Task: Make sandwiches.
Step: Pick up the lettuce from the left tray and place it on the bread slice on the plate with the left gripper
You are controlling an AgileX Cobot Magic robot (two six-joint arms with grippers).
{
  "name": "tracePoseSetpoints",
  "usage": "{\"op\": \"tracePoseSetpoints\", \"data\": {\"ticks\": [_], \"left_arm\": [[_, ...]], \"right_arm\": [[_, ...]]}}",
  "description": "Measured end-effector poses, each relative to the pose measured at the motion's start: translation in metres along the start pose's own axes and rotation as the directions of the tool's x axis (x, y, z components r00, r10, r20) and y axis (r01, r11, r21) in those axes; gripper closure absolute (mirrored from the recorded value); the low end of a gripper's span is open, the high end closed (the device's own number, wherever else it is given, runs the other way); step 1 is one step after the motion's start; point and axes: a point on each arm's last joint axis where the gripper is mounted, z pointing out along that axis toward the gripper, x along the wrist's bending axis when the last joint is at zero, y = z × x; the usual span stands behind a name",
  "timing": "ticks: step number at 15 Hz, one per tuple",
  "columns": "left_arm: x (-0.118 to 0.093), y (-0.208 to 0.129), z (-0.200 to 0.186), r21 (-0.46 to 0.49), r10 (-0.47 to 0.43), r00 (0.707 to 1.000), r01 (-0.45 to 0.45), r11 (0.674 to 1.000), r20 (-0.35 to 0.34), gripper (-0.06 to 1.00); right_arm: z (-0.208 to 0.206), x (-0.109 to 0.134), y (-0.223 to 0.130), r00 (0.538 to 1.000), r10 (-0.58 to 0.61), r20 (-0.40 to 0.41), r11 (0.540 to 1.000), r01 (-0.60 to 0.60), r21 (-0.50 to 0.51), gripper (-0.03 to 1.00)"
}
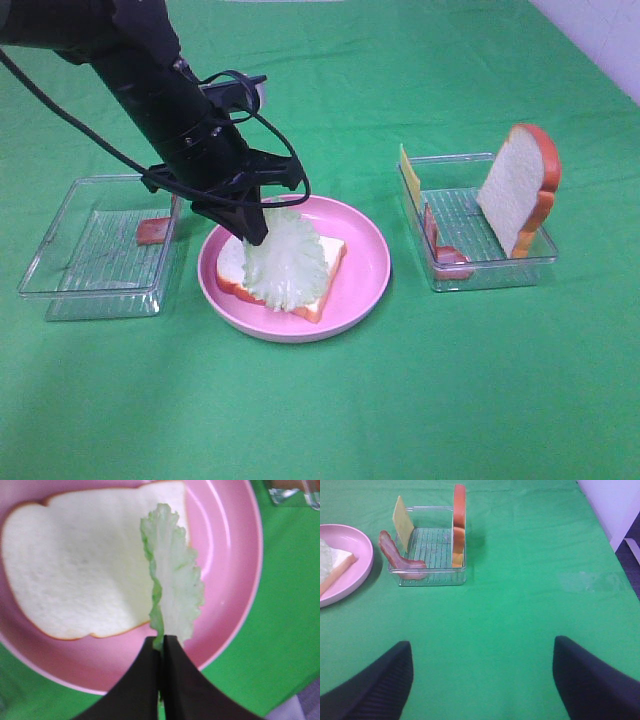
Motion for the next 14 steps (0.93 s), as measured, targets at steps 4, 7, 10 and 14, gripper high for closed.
{"op": "tracePoseSetpoints", "data": {"ticks": [4, 7, 10, 14], "left_arm": [[0.007, 0.006, 0.003, -0.065, -0.024, 0.997, 0.019, 0.998, -0.068, 0.94], [0.008, 0.006, 0.006, -0.063, -0.030, 0.997, 0.026, 0.998, -0.065, 0.87], [0.008, 0.006, 0.006, -0.059, -0.036, 0.997, 0.032, 0.998, -0.063, 0.40], [-0.001, 0.014, -0.021, -0.130, -0.014, 0.998, 0.006, 0.992, -0.060, 0.19]], "right_arm": [[0.000, 0.000, 0.000, 1.000, 0.000, 0.000, 1.000, 0.000, 0.000, 0.24], [0.000, 0.000, 0.000, 1.000, 0.000, 0.000, 1.000, 0.000, 0.000, 0.24], [0.000, 0.000, 0.000, 1.000, 0.000, 0.000, 1.000, 0.000, 0.000, 0.24], [0.000, 0.000, 0.000, 1.000, 0.000, 0.000, 1.000, 0.000, 0.000, 0.24]]}}
